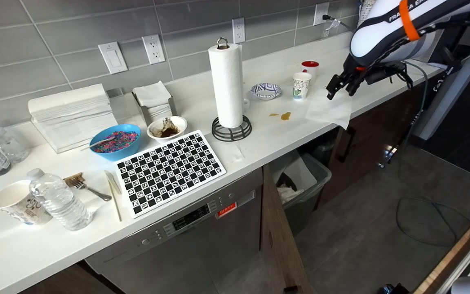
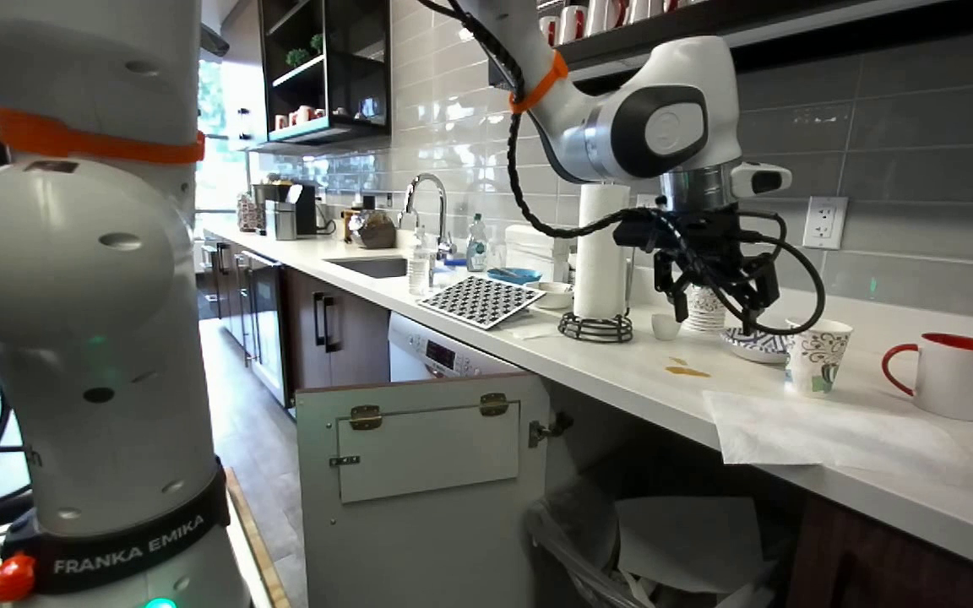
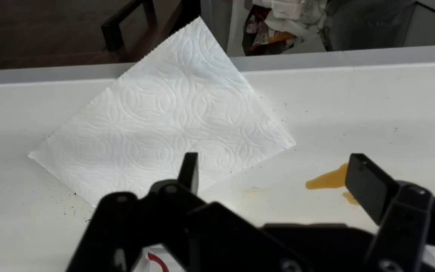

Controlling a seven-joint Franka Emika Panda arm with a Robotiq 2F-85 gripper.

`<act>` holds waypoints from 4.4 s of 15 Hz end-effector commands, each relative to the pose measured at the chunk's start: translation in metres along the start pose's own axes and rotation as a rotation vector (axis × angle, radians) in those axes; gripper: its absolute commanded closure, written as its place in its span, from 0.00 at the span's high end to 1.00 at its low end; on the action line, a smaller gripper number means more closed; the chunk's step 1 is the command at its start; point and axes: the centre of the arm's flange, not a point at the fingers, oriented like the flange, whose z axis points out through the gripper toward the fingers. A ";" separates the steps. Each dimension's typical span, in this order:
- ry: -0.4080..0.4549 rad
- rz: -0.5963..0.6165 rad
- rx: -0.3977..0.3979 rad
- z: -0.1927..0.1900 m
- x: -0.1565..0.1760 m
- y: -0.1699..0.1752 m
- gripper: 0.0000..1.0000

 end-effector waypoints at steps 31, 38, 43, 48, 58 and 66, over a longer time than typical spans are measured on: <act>-0.183 -0.227 0.000 0.153 0.085 0.088 1.00; -0.168 -0.193 0.010 0.170 0.093 0.095 1.00; -0.164 -0.191 0.006 0.171 0.097 0.099 0.61; -0.164 -0.153 -0.015 0.165 0.096 0.103 0.21; -0.122 -0.080 -0.028 0.134 0.096 0.104 0.40; -0.070 0.003 -0.041 0.145 0.103 0.138 0.99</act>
